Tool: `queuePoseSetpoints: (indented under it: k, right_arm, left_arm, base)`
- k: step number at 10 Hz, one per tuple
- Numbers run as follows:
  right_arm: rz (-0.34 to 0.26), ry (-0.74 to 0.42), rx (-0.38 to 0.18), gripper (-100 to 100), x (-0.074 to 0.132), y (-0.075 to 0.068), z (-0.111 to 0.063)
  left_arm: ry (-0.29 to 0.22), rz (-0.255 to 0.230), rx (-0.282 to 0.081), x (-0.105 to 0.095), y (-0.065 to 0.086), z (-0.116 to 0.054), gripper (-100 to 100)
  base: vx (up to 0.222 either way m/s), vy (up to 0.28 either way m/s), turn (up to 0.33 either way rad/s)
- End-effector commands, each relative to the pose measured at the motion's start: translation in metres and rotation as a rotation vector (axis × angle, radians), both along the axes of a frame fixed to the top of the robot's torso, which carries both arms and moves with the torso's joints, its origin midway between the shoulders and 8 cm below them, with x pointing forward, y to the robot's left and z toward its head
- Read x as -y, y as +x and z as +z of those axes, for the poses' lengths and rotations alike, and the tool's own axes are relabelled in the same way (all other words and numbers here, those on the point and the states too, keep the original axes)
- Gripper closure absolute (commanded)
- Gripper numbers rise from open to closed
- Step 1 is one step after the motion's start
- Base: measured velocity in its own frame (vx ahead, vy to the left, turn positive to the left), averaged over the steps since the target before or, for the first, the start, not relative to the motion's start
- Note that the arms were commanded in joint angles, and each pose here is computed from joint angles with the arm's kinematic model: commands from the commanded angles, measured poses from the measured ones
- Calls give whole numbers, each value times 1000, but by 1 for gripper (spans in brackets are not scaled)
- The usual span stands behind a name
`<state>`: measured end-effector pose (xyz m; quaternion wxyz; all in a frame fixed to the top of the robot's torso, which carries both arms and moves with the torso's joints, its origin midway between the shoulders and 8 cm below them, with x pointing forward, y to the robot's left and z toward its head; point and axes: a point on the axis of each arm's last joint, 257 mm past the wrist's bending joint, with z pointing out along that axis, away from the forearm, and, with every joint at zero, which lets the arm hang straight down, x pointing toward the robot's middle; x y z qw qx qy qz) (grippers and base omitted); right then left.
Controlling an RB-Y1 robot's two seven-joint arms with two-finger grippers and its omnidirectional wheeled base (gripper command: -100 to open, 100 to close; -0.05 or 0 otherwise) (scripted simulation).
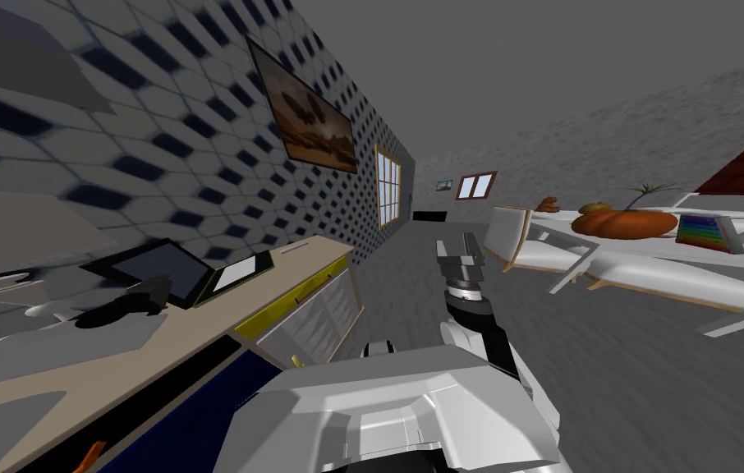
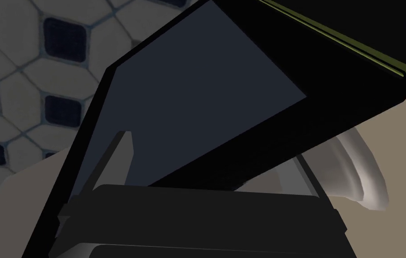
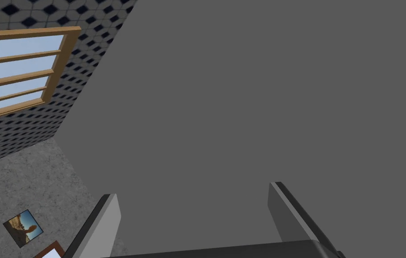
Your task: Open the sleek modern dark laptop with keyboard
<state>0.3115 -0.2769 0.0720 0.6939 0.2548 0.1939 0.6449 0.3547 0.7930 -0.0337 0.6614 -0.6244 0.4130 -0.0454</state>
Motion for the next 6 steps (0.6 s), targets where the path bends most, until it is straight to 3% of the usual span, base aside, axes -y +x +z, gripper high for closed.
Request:
queuePoseSetpoints:
  k: [1, 2, 3, 4, 5, 6]
  right_arm:
    - [0, 0, 0, 0, 0, 0, 0]
    - [0, 0, 0, 0, 0, 0, 0]
    - [0, 0, 0, 0, 0, 0, 0]
    - [0, 0, 0, 0, 0, 0, 0]
    - [0, 0, 0, 0, 0, 0, 0]
    - [0, 0, 0, 0, 0, 0, 0]
  left_arm:
    - [2, 35, 1, -30, -29, -3, -100]
    - [-6, 60, -29, -39, -43, -17, -100]
    - [19, 63, 15, -54, -54, 13, -100]
    - [27, 76, 2, -64, -65, 14, -100]
    - [6, 104, 8, -77, -82, 2, -100]
    - [3, 113, -9, -80, -90, -5, -100]
  base:
    - [-1, -45, -1]
    - [3, -17, -10]
    - [10, -92, -355]
    - [6, -97, -210]
    - [-3, -40, 31]
    - [-5, -6, 43]
